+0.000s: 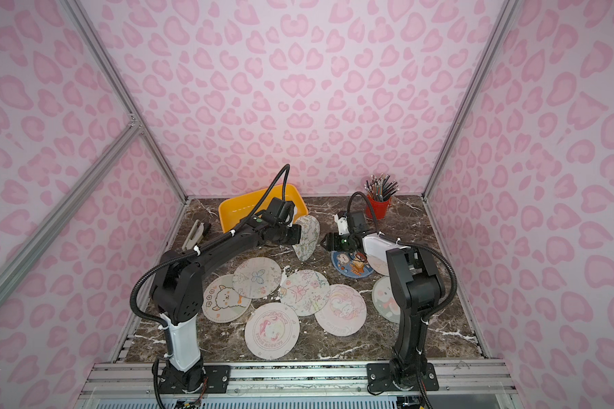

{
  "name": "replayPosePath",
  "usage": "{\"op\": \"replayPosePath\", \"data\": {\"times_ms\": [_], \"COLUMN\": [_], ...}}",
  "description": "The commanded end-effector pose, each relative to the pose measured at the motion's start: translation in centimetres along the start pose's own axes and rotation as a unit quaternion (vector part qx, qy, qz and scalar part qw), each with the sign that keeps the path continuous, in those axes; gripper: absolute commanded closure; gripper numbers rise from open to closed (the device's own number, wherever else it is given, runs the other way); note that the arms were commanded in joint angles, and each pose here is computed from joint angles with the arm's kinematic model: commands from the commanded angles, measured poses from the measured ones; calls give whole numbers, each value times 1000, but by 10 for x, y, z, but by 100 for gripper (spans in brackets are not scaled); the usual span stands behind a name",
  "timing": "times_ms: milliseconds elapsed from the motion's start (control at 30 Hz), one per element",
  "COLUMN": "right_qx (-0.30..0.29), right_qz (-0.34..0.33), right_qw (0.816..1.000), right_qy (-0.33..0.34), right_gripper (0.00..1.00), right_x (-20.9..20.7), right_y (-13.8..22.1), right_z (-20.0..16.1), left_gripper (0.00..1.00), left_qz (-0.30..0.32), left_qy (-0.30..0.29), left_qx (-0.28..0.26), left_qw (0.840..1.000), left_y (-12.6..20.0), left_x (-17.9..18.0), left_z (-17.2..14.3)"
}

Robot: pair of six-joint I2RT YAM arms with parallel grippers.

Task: Put the coasters into the storage box
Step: Pick up the coaster from the center of the board, then place the coaster in the storage box.

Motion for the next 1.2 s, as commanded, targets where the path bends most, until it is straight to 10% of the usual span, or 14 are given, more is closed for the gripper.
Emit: {"op": "replayPosePath", "data": {"times_ms": [0, 600, 1167], "right_qx": [6, 0, 6], "right_qz": [17, 44, 41], "right_qw": [1000, 999, 999], "right_qy": [0, 14, 12], "right_gripper": [27, 25, 25], "right_x": [8, 36, 43], "right_y": [6, 38, 37], "right_z": [-4, -13, -21], "left_gripper": [98, 98, 98], "left_qz": [-1, 17, 109], "left_qy": [-36, -35, 27], "left_qx": [-30, -90, -48], "left_qw": [999, 995, 993], "left_y": [21, 45, -6], "left_x": [-6, 81, 195], "left_z": [20, 91, 65]}}
Point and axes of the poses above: each gripper's point midway between its finger pads, its own y axis back along the fingers, its own x axis along the line the jaws close on, z = x × y, the point moved 2 cm from there along y, back along the fingers, and after that the axes turned 7 degrees about -y, right-handed, at the moved point
